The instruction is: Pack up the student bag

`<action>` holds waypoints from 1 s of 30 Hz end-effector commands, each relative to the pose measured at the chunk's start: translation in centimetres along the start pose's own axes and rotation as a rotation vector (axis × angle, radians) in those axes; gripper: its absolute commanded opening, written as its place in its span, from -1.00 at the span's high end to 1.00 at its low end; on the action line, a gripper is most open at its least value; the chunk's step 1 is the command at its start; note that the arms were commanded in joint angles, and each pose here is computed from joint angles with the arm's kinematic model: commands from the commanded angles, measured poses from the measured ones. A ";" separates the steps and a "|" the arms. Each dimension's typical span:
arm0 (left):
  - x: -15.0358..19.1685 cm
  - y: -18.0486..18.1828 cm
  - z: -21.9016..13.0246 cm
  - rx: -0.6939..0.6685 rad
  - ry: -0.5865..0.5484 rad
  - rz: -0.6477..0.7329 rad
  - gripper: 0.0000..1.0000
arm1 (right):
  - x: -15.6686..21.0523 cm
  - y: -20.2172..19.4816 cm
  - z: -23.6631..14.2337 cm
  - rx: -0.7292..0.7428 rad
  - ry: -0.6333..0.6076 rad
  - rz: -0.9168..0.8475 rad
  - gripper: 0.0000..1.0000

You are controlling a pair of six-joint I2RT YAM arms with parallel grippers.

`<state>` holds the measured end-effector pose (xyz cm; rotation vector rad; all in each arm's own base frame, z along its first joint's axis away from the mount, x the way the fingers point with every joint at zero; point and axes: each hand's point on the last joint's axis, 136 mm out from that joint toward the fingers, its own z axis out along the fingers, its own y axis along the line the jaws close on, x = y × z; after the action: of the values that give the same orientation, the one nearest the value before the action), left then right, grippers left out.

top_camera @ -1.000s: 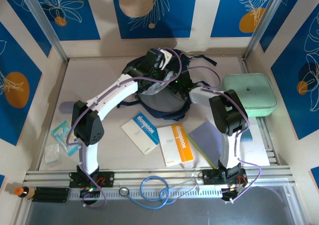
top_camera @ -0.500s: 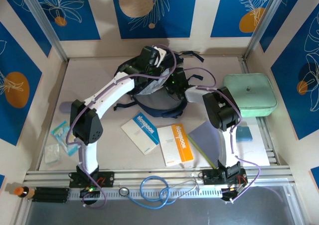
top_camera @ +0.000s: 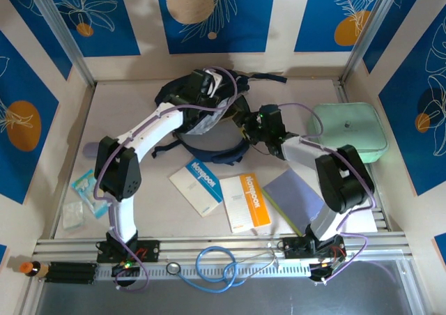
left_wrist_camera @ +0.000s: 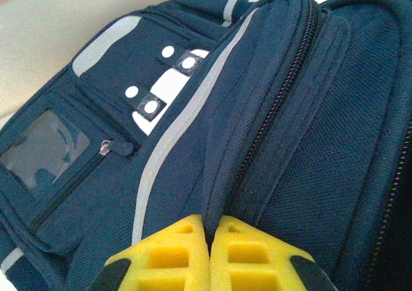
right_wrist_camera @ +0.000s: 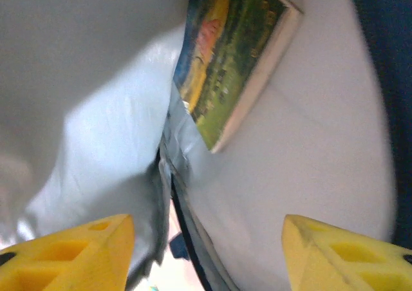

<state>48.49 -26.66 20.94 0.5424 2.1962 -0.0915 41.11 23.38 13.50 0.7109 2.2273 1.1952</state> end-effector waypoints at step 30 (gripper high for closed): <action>7.4 -6.5 -3.5 0.419 0.080 -0.364 -1.00 | 6.8 -18.0 -13.3 0.729 0.191 -0.056 -0.33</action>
<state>38.83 -27.89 15.06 0.3605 2.3857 -0.6849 23.83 11.35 4.07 0.7240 2.8353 0.3661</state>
